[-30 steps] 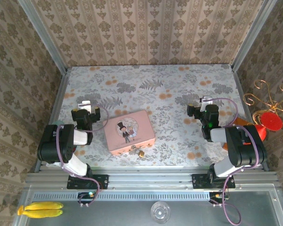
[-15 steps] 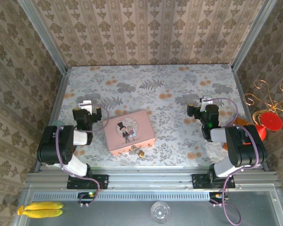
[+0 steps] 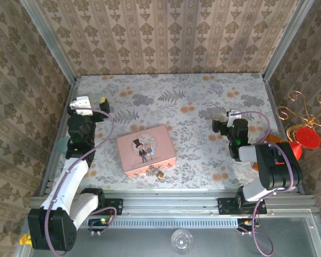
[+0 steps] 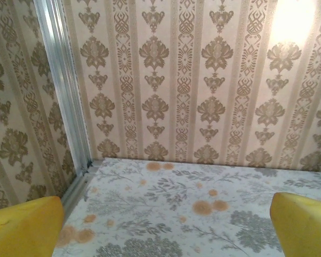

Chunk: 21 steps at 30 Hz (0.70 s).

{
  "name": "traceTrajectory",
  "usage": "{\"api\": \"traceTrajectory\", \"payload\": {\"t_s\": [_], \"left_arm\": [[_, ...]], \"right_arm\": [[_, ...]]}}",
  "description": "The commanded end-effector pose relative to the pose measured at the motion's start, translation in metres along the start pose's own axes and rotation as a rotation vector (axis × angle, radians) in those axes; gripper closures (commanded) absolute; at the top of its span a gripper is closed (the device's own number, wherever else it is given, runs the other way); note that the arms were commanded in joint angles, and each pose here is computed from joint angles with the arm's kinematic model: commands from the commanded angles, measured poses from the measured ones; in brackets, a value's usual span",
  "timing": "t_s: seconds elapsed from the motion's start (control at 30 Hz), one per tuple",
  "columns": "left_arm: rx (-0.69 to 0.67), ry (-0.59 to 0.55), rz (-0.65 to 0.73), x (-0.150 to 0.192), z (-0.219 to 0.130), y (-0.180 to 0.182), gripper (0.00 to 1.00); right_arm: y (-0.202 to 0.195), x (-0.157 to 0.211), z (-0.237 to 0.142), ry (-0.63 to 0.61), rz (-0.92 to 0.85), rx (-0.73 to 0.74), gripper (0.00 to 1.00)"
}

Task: Unlock a padlock with a key

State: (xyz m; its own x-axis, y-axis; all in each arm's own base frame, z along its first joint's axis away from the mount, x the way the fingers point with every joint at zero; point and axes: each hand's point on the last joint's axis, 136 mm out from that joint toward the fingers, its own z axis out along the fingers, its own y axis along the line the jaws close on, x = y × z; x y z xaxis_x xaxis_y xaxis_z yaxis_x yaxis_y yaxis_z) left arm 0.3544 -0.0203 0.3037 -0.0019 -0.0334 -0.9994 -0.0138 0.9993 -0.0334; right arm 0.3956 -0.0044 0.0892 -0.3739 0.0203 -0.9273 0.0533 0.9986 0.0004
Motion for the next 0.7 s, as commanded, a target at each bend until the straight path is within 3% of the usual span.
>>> {"api": "traceTrajectory", "payload": {"t_s": [0.0, 0.07, 0.2, 0.3, 0.4, 0.47, 0.57, 0.67], "left_arm": [[-0.002, 0.181, -0.122, 0.035, -0.005, -0.002, 0.00], [-0.100, 0.239, -0.242, 0.051, -0.014, 0.013, 0.00], [-0.079, 0.270, -0.334, 0.063, -0.031, 0.009, 0.00], [0.046, 0.186, -0.390, 0.054, -0.046, -0.006, 0.00], [0.155, 0.020, -0.444, 0.049, -0.065, -0.014, 0.00], [0.189, -0.012, -0.429, 0.054, -0.073, -0.017, 0.00], [0.225, 0.100, -0.386, 0.061, -0.071, -0.030, 0.00], [0.369, 0.184, -0.354, 0.069, -0.066, -0.063, 0.00]], "right_arm": [[0.001, -0.010, 0.002, -0.023, 0.003, -0.010, 0.00], [0.001, -0.010, 0.002, -0.022, 0.003, -0.010, 0.00], [0.017, -0.013, -0.005, -0.045, -0.046, -0.090, 0.00], [0.021, -0.019, -0.016, -0.085, -0.065, -0.088, 0.00], [0.033, -0.035, -0.029, -0.089, -0.125, -0.096, 0.00], [0.047, -0.051, -0.040, -0.083, -0.164, -0.126, 0.00], [0.085, -0.079, -0.066, -0.110, -0.174, -0.302, 0.00], [0.119, -0.106, -0.095, -0.135, -0.201, -0.393, 0.00]]}}
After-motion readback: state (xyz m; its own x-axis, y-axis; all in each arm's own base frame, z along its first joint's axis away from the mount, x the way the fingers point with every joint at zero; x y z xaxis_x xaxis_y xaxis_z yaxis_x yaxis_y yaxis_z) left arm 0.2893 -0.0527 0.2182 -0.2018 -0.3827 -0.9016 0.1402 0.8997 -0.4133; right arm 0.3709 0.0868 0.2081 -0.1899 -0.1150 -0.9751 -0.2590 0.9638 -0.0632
